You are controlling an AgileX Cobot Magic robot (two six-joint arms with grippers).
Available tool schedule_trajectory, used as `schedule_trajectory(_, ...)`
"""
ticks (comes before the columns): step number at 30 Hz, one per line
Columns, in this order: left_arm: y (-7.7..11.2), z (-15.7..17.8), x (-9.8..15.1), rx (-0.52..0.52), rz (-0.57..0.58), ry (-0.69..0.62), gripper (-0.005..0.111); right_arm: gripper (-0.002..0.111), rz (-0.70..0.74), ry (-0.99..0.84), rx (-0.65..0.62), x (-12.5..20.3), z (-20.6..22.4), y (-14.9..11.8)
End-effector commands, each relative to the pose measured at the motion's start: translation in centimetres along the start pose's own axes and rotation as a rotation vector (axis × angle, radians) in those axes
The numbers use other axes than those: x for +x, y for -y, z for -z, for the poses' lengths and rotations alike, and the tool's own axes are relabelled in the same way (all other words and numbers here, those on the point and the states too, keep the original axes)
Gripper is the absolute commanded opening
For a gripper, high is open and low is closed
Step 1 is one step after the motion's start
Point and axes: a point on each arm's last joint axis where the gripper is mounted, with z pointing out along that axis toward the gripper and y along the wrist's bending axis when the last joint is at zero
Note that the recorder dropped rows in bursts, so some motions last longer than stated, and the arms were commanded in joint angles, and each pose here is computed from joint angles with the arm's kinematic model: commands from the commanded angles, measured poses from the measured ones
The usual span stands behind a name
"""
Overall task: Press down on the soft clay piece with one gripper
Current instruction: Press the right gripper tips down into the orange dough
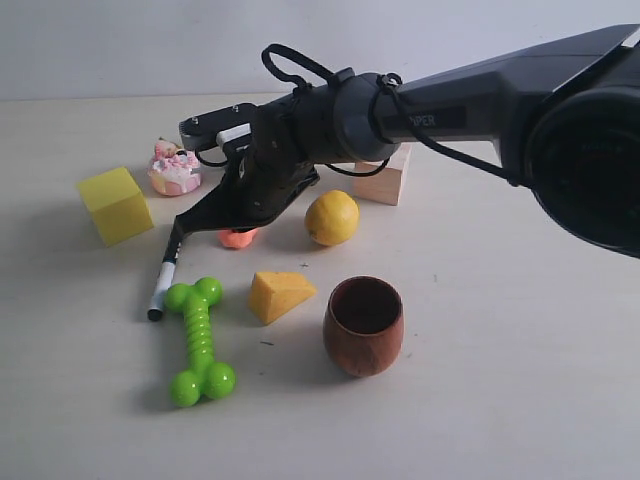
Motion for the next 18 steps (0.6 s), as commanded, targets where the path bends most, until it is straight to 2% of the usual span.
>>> schedule_trajectory(1, 0.04, 0.04, -0.19, 0.006, 0.001, 0.015, 0.000, 0.000, 0.010, -0.083, 0.010, 1.34, -1.08, 0.04)
schedule_trajectory(18, 0.04, 0.04, -0.19, 0.006, 0.001, 0.015, 0.000, 0.000, -0.018, -0.120, -0.012, 1.75, -1.22, -0.15)
